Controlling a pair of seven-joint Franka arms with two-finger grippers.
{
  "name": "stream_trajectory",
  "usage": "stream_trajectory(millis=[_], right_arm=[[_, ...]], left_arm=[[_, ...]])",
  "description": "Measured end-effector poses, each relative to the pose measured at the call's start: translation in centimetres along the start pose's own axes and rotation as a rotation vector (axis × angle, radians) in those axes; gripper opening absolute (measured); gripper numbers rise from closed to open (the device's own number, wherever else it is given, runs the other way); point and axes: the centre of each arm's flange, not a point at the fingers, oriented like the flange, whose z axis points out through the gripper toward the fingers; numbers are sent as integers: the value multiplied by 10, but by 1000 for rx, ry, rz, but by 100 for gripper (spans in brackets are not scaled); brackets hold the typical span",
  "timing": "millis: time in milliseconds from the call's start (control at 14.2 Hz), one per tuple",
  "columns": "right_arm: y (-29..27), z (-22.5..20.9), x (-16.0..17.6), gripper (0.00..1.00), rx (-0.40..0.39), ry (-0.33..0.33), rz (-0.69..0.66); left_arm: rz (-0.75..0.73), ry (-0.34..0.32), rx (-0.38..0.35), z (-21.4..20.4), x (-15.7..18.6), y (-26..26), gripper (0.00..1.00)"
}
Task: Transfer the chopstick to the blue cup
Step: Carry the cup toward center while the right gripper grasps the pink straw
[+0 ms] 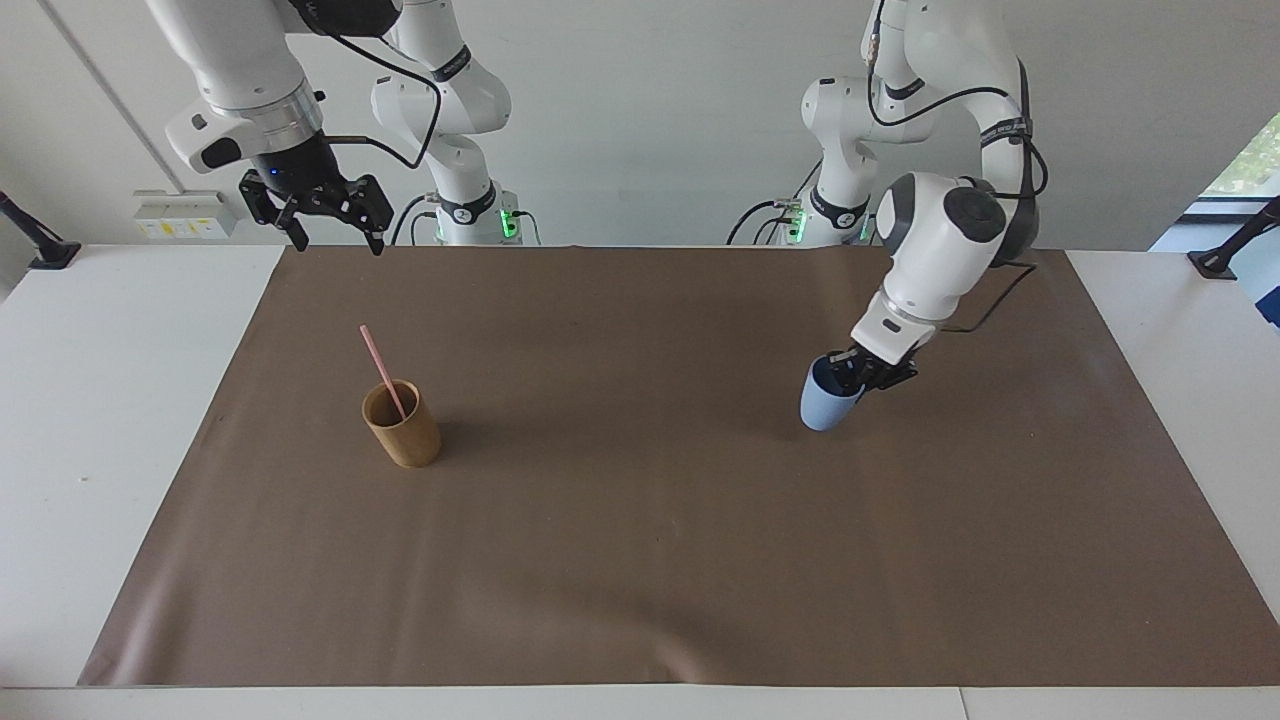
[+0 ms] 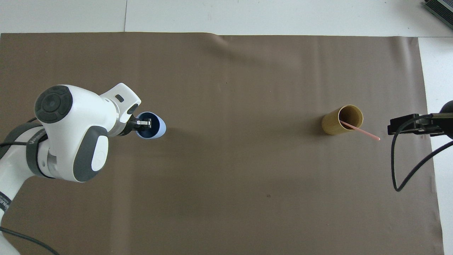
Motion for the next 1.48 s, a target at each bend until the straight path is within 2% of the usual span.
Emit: stream_trajectory(millis=[141, 281, 422, 562, 773, 1125, 1195, 1266, 1336, 1406, 1477], right_arm=[[5, 30, 9, 100, 0, -14, -74], [7, 61, 19, 100, 4, -57, -154], [13, 86, 25, 100, 13, -97, -267], [29, 109, 26, 100, 23, -110, -336], [42, 133, 23, 100, 28, -114, -355], [32, 146, 20, 100, 34, -134, -365], [32, 148, 19, 100, 36, -138, -365], [31, 150, 19, 96, 37, -141, -365], [31, 151, 19, 95, 38, -143, -365], [31, 151, 18, 87, 38, -143, -365], [31, 151, 18, 76, 38, -144, -365]], left_arm=[[-32, -13, -3, 6, -22, 56, 4], [-71, -27, -4, 12, -47, 106, 4], [-93, -39, -3, 18, -70, 143, 4], [-125, -47, -1, 23, -89, 173, 4], [-145, -52, -1, 29, -96, 195, 4], [-140, -65, 9, 46, -92, 207, 4], [-139, -71, 14, 51, -92, 207, 7], [-139, -76, 18, 55, -92, 208, 8], [-138, -79, 21, 57, -92, 208, 14], [-138, -79, 22, 58, -92, 208, 14], [-138, -79, 21, 58, -92, 209, 20]])
